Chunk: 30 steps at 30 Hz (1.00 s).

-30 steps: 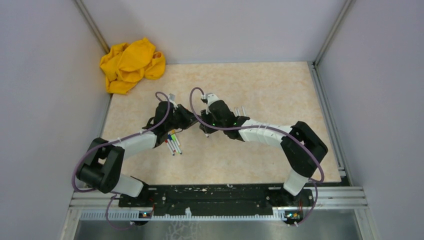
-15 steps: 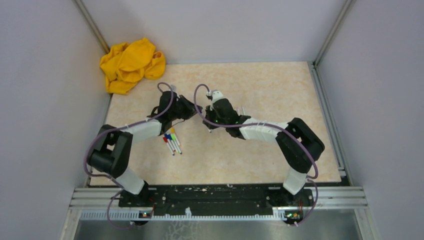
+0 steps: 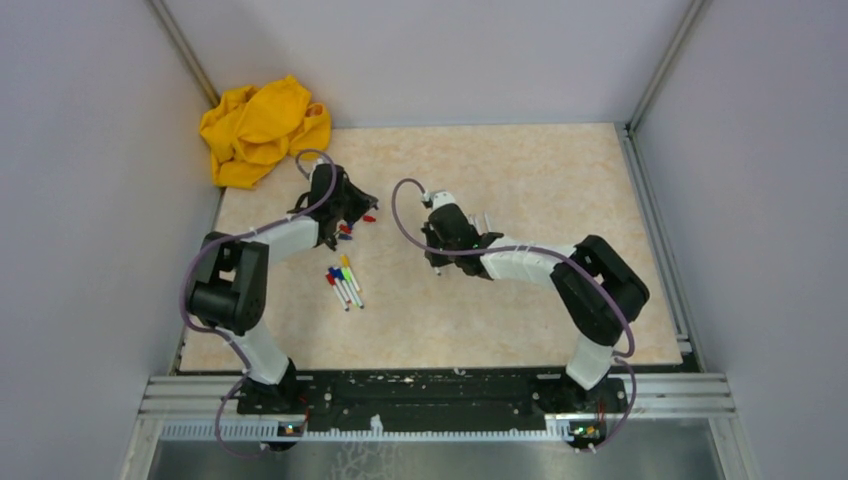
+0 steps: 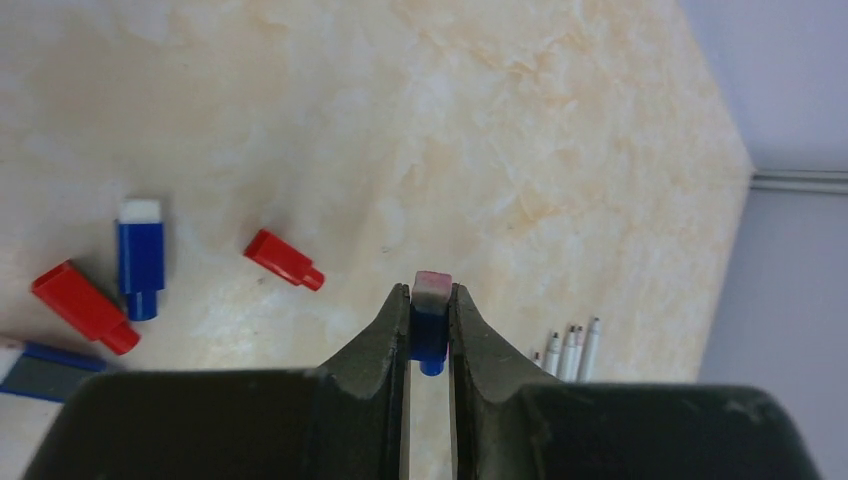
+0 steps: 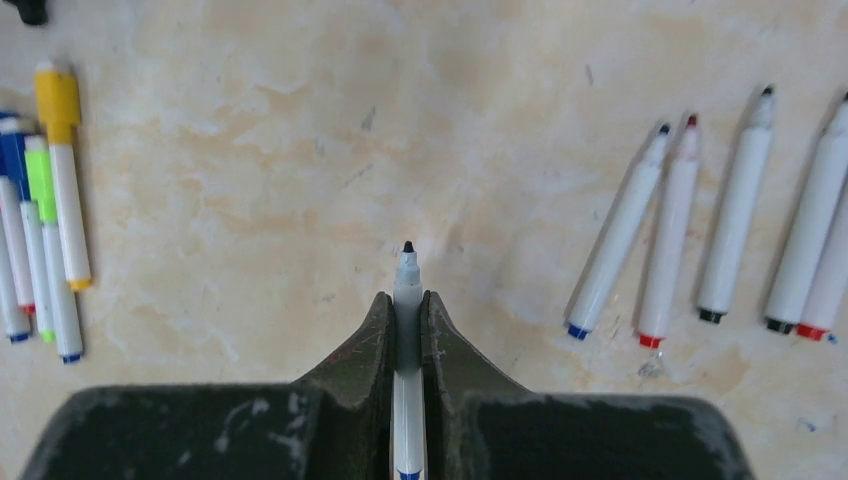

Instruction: Open the pen caps

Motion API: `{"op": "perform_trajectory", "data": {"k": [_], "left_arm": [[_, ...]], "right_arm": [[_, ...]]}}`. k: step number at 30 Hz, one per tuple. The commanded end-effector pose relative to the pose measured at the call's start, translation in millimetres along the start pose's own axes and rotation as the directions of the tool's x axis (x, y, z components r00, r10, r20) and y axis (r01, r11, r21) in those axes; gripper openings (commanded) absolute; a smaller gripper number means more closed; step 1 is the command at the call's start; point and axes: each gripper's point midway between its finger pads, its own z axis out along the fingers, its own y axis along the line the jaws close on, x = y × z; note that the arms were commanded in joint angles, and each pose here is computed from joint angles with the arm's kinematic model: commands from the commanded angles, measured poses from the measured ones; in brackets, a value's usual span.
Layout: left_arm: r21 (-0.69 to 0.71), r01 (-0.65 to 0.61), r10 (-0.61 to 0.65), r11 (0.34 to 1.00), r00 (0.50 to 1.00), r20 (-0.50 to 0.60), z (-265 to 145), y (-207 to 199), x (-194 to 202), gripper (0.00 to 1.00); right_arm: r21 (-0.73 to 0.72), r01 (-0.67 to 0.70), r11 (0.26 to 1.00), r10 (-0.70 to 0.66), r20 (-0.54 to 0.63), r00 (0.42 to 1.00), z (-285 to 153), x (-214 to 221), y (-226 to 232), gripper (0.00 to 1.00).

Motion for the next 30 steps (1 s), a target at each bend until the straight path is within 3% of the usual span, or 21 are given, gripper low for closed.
{"op": "perform_trajectory", "data": {"k": [1,5,15,23,27,30], "left_arm": [[-0.198,-0.093,0.103,0.976,0.994,0.038,-3,34,-9,0.07],[-0.276,-0.109,0.129,0.955,0.99,0.058,-5,50,-10,0.23],[-0.338,-0.105,0.135,0.935,0.988,0.068,-5,67,-8,0.44],[-0.304,-0.096,0.132,0.948,0.986,0.102,-18,50,-15,0.61],[-0.27,-0.114,0.154,0.956,0.979,0.131,-31,31,-18,0.67],[-0.237,-0.117,0.157,0.964,0.975,0.158,-44,17,-23,0.71]], "right_arm": [[0.148,0.021,0.989,-0.031,0.066,0.997,7,-42,-20,0.0],[0.208,0.033,0.978,-0.046,0.057,0.997,20,-45,-31,0.0],[0.336,0.067,0.94,-0.078,0.021,0.997,41,-42,-57,0.0],[0.434,0.116,0.893,-0.125,-0.008,0.992,41,-35,-81,0.01],[0.467,0.141,0.873,-0.149,-0.019,0.989,41,-31,-89,0.08],[0.45,0.153,0.88,-0.172,0.0,0.985,39,-36,-87,0.22]]}}
